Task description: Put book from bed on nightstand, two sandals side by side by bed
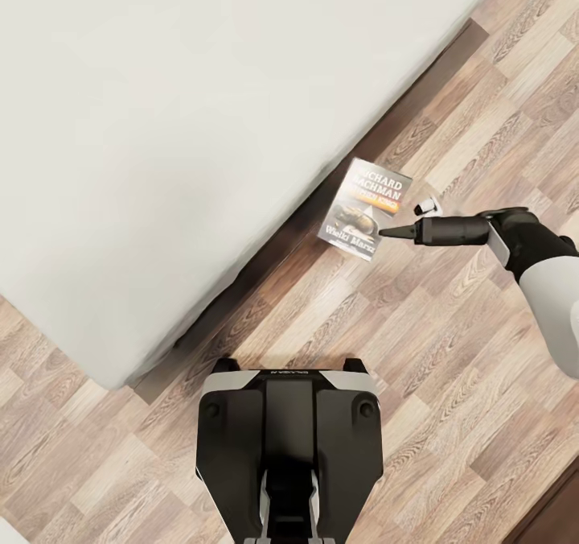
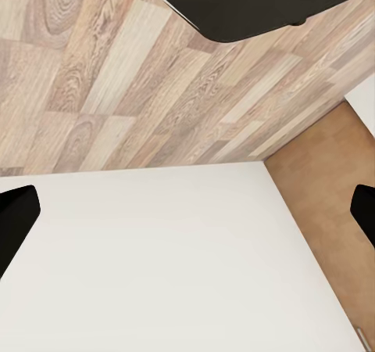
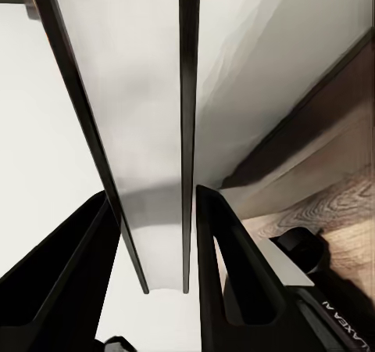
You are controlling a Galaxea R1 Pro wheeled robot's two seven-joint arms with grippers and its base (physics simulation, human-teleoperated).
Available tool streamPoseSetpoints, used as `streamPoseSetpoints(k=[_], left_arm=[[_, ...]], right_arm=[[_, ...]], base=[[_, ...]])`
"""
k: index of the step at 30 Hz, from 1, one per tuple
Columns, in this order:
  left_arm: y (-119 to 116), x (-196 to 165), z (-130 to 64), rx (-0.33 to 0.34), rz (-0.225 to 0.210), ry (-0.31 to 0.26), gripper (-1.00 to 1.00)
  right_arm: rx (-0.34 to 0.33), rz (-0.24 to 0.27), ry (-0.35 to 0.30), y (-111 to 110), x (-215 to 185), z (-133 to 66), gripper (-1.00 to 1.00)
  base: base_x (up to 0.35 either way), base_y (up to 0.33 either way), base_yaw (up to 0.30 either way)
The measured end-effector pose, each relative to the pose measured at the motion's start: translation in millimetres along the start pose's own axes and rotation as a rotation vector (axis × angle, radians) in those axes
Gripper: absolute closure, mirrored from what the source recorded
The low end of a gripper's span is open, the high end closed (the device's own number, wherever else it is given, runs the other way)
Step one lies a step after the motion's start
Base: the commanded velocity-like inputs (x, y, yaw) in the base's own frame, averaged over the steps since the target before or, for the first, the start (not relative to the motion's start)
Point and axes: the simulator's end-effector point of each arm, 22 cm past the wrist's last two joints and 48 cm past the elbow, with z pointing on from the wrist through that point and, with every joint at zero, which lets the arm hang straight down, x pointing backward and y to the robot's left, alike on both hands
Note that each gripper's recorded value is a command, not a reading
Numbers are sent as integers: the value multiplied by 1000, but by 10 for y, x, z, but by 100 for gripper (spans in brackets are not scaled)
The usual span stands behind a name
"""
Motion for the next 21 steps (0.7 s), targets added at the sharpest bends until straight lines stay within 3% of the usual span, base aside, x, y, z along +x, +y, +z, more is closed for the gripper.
streamPoseSetpoints(k=[21], left_arm=[[0, -2, 0, 0, -1, -1, -100]], right_arm=[[57, 38, 14, -238, 401, -287, 100]], base=[[0, 0, 0]])
